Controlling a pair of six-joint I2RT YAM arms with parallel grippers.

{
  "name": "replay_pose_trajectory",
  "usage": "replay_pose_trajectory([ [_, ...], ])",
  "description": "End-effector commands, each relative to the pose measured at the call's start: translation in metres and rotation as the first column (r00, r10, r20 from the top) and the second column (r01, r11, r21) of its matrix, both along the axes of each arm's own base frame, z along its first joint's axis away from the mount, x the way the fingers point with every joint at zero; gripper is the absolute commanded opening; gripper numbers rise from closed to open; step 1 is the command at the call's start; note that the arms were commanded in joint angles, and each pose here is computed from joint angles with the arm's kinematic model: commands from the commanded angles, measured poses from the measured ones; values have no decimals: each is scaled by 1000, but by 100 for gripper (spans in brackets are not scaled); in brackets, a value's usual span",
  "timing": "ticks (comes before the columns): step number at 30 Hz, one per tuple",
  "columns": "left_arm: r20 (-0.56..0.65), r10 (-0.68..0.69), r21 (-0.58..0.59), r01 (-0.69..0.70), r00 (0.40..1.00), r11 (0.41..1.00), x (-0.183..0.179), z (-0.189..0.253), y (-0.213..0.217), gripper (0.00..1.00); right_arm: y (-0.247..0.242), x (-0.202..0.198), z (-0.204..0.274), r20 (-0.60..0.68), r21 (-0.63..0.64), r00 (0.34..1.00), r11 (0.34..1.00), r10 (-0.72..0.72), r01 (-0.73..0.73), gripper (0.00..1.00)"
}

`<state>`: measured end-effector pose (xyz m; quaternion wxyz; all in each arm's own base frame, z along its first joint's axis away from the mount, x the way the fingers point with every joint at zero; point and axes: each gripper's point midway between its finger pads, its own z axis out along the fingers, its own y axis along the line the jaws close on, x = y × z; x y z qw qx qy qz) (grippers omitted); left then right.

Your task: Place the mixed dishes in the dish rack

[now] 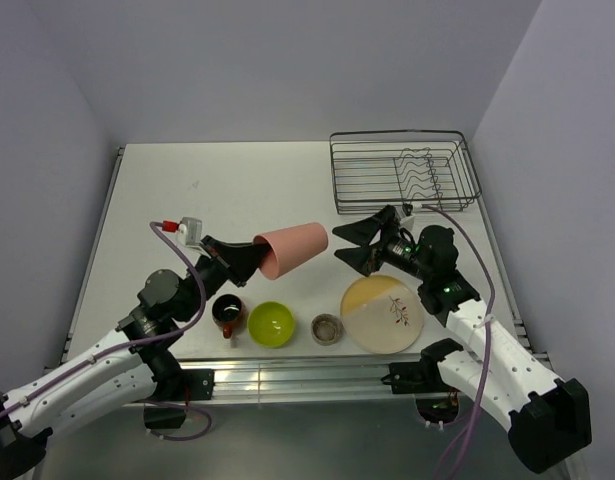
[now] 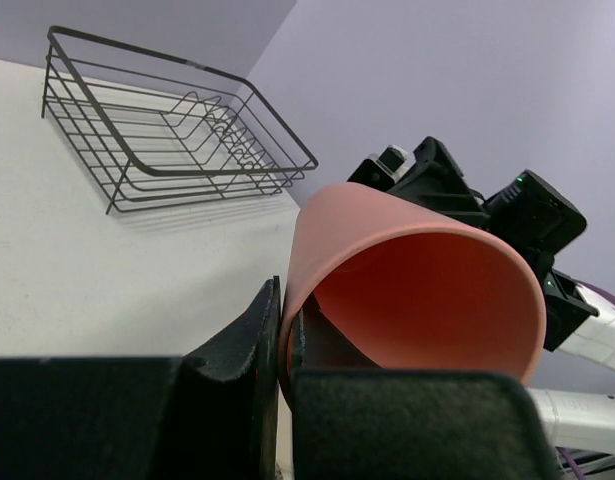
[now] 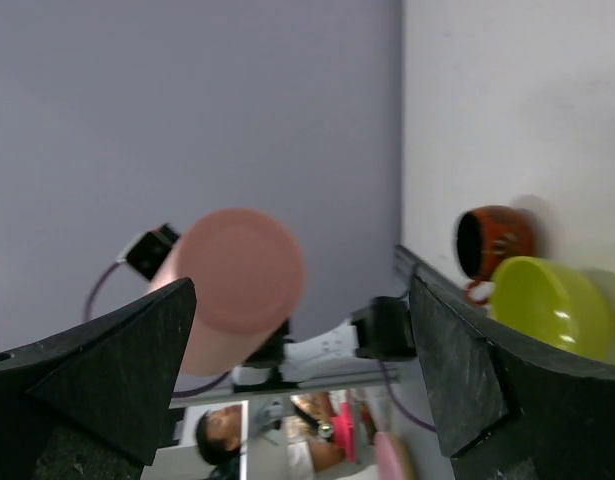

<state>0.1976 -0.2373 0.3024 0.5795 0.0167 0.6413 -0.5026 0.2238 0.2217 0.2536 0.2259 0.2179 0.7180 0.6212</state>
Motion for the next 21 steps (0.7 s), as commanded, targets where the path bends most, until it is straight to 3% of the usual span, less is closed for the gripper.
replay_pose_trajectory([
  [1,108,31,-86,-21,994,996,3,34,3,0,9,-4,59,70,213,998,977,-6,-9,94],
  [8,140,53,-108,-39,989,993,7,40,3,0,22,-7,83,80,308,996,951,-35,9,94],
  [21,156,27,-118,-8,987,993,4,43,-2,0,38,-5,95,83,340,996,940,-37,7,92],
])
